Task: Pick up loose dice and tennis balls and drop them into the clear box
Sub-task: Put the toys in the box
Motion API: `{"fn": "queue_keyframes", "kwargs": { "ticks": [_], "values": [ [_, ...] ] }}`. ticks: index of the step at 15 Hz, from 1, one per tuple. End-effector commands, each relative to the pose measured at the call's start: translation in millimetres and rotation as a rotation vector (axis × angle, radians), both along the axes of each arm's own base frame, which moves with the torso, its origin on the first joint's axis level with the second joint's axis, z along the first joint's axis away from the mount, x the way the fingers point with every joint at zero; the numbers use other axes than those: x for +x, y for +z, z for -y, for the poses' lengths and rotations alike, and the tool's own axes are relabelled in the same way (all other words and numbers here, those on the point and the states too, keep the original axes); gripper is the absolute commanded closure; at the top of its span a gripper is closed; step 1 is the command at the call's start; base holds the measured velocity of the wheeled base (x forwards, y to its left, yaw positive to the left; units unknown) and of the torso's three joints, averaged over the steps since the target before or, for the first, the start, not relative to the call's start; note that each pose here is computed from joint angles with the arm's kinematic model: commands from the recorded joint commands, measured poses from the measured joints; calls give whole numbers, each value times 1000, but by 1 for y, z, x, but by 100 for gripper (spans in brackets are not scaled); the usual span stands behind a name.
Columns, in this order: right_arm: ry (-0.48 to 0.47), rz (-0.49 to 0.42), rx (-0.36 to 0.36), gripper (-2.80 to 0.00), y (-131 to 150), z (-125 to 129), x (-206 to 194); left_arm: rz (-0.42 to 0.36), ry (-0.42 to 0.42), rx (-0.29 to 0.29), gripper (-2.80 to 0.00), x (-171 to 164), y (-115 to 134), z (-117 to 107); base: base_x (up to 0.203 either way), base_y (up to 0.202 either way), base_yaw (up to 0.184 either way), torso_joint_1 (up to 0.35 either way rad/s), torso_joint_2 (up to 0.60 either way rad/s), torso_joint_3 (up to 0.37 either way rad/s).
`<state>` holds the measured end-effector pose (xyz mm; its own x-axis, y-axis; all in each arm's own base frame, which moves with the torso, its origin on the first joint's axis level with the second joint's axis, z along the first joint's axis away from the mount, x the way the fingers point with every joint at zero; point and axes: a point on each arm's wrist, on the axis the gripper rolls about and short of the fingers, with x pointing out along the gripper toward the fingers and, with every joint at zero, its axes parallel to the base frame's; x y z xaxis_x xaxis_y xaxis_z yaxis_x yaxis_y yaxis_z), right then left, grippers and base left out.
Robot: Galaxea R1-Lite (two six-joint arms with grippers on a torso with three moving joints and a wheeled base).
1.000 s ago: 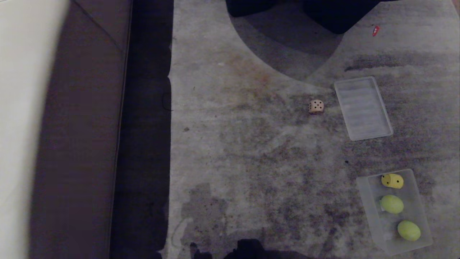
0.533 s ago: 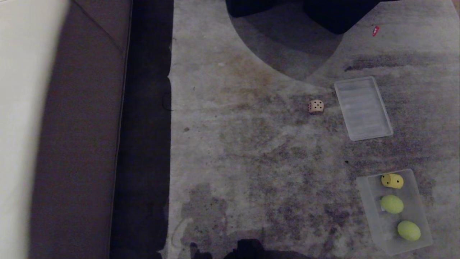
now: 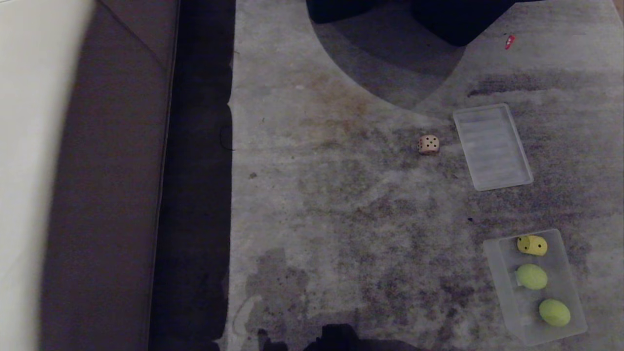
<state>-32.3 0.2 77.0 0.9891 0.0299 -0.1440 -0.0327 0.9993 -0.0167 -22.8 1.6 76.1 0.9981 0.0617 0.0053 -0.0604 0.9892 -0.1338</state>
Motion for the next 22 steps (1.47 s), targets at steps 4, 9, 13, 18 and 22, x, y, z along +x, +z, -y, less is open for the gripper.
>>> {"fn": "queue_keyframes", "kwargs": {
  "ticks": [4,9,13,18,22],
  "values": [
    [-7,-6,19,0,0,0,0,-2,1,2,0,0,0,0,0,0,0,0,0,0],
    [-7,-6,19,0,0,0,0,-2,0,2,0,0,0,0,0,0,0,0,0,0],
    [-7,-7,19,0,0,0,0,0,3,-6,0,0,0,0,0,0,0,0,0,0],
    [-7,-8,19,0,0,0,0,0,0,-7,0,0,0,0,0,0,0,2,2,66],
    [-7,-6,19,0,0,0,0,-1,2,-9,0,0,0,0,0,0,0,4,2,201]
  ]
}}
